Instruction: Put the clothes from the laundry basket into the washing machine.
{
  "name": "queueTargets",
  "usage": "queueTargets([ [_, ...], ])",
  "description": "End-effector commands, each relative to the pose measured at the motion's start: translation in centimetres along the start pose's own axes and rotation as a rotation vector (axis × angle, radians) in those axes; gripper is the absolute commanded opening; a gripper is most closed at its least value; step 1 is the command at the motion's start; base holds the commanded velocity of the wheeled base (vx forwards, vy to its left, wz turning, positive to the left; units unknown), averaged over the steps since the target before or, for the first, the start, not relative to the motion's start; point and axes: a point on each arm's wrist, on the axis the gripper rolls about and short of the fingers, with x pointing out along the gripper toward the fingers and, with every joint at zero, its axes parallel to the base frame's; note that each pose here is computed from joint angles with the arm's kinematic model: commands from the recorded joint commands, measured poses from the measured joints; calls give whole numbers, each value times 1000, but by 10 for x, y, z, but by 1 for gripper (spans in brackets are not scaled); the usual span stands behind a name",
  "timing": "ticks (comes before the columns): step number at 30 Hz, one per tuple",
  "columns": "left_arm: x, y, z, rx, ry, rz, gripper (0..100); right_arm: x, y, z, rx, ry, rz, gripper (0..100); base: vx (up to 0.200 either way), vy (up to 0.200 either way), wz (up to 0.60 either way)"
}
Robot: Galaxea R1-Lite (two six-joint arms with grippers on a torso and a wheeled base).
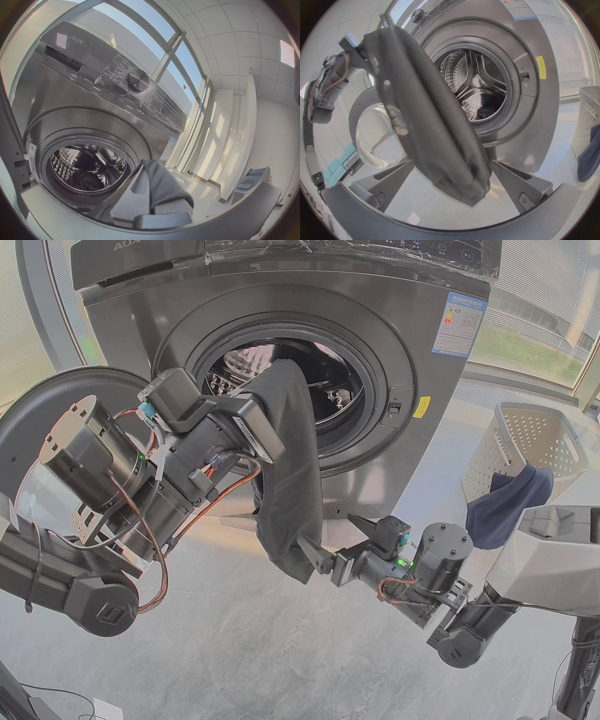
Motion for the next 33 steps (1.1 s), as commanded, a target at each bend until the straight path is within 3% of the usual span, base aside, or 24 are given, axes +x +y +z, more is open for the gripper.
queueTargets([
  [1,-3,-14,10,-24,-20,-40,0,44,-21,-14,-27,-66,-37,100,0,0,0],
  [4,-3,-16,12,-26,-23,-45,0,57,-25,-15,-30,-97,-31,100,0,0,0],
  [15,-3,-25,8,-42,-9,-72,0,73,-22,-24,-54,-110,18,100,0,0,0],
  [27,-6,-29,13,-46,-19,-82,0,99,-31,-11,-48,-200,-3,100,0,0,0],
  [28,-6,-28,13,-45,-19,-81,0,99,-31,-10,-47,-204,-5,0,0,0,0],
  [31,-5,-22,9,-37,-9,-58,0,99,-27,-9,-41,-217,-15,0,0,0,0],
  [33,-5,-7,9,-13,-9,-18,0,98,-27,-4,-40,-227,-16,0,0,0,0],
])
